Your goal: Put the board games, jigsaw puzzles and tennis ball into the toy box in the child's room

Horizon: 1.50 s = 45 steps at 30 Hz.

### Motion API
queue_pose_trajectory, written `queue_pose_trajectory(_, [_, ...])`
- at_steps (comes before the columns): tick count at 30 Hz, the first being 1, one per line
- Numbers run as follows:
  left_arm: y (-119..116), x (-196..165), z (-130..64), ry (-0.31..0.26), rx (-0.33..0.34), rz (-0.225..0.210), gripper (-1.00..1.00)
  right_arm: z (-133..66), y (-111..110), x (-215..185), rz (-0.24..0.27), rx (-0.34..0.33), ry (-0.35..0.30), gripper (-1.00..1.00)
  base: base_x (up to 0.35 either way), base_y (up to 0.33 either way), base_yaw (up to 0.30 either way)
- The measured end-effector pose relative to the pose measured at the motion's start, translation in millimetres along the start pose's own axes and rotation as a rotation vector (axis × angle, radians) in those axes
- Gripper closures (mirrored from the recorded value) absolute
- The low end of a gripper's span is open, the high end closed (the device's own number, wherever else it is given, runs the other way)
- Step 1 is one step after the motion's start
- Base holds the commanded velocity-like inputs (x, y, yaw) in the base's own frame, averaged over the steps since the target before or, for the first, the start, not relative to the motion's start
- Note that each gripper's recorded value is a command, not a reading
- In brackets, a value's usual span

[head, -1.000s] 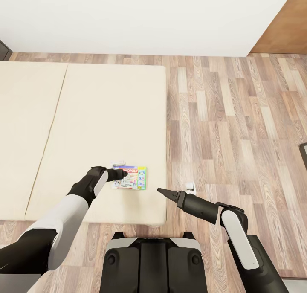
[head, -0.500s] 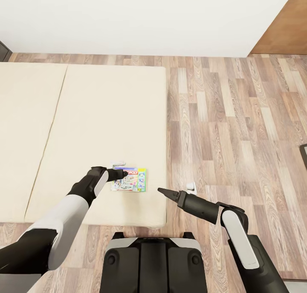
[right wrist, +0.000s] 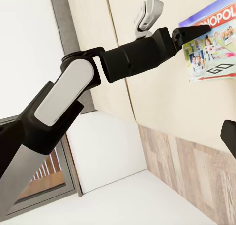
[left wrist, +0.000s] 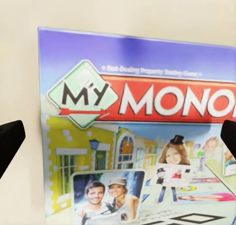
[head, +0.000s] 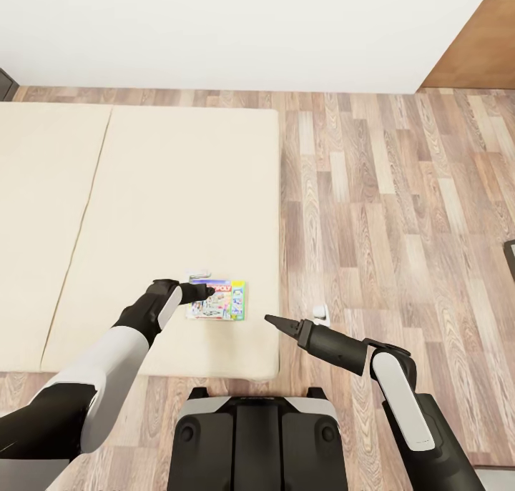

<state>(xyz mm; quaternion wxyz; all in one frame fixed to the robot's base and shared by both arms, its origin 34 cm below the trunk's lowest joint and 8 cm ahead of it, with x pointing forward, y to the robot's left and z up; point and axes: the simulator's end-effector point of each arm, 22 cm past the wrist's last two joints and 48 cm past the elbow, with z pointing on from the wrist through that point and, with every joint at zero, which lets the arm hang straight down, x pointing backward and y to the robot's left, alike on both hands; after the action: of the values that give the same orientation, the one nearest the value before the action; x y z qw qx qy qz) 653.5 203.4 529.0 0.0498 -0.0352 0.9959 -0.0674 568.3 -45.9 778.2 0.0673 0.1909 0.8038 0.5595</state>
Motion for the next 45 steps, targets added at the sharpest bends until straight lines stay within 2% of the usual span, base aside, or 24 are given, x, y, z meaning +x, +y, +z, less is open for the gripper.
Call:
queue_pose_trajectory(23, [-0.1, 2.9, 2.2, 0.005, 0.0, 0.0, -1.0, 0.4, -2.0, 0.7, 0.004, 0.002, 0.001, -1.0, 0.0, -0.003, 0.0])
queue_pose_trajectory(34, [-0.2, 4.2, 3.5, 0.007, 0.0, 0.001, -1.0, 0.6, -3.2, 1.1, 0.006, 0.003, 0.002, -1.0, 0.0, -0.174, 0.0])
queue_pose_trajectory(45, [-0.5, 1.8, 3.6, -0.004, 0.001, 0.0, -1.0, 0.6, -3.3, 1.2, 0.006, 0.003, 0.002, -1.0, 0.0, -0.029, 0.0])
